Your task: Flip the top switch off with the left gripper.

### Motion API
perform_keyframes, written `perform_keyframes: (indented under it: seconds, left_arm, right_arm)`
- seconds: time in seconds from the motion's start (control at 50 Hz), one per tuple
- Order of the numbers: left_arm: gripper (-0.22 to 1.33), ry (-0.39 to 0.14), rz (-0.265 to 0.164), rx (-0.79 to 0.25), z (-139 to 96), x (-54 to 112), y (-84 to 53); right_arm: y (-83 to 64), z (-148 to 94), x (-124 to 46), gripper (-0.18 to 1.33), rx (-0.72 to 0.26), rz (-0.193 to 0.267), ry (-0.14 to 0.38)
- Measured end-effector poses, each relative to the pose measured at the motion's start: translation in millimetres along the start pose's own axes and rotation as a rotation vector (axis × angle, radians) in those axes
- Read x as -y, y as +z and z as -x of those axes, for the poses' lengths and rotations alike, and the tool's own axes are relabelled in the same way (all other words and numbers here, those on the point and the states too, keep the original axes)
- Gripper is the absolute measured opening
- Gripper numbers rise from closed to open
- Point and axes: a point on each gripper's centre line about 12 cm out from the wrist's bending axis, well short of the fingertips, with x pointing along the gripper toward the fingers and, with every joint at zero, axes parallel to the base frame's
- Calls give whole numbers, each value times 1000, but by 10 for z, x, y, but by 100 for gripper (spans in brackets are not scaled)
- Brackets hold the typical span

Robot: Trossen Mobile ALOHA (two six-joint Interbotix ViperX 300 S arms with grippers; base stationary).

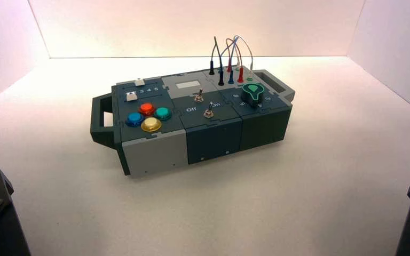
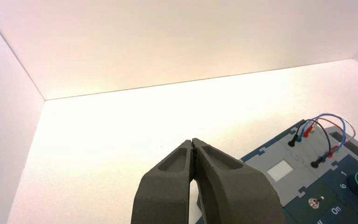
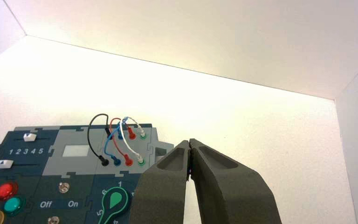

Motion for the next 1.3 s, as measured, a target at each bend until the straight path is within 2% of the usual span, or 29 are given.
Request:
perform_keyframes:
  seconds: [0.52, 0.66, 0.92, 1.02, 1.06, 1.08, 1.2, 1.3]
  left_arm:
    - [-16, -2, -1, -24, -52, 0, -28]
    - [-16, -40, -13, -97, -194, 78, -110]
    - [-16, -185, -87, -227, -520, 464, -63]
    - [-16, -226, -114, -279, -645, 607, -44]
    - [-16, -227, -115, -283, -653, 612, -47]
    - [-16, -262, -138, -320, -733, 740, -59]
    - [-16, -295, -166, -357, -848, 885, -50]
    - [-16, -344, -206, -386, -946, 1099, -47]
  right_arm:
    - [-14, -22, 0, -14, -11, -9, 2]
    - [-73, -122, -6, -14, -57, -19, 5]
    - [-174, -337, -67, -14, -167, -20, 27]
    - [-226, -443, -147, -14, -229, -7, 51]
    - [-227, -448, -148, -14, -232, -7, 51]
    - [-266, -519, -237, -14, -270, 8, 78]
    - [-331, -661, -331, -14, -352, 22, 101]
    - [-472, -892, -436, -14, -476, 45, 118]
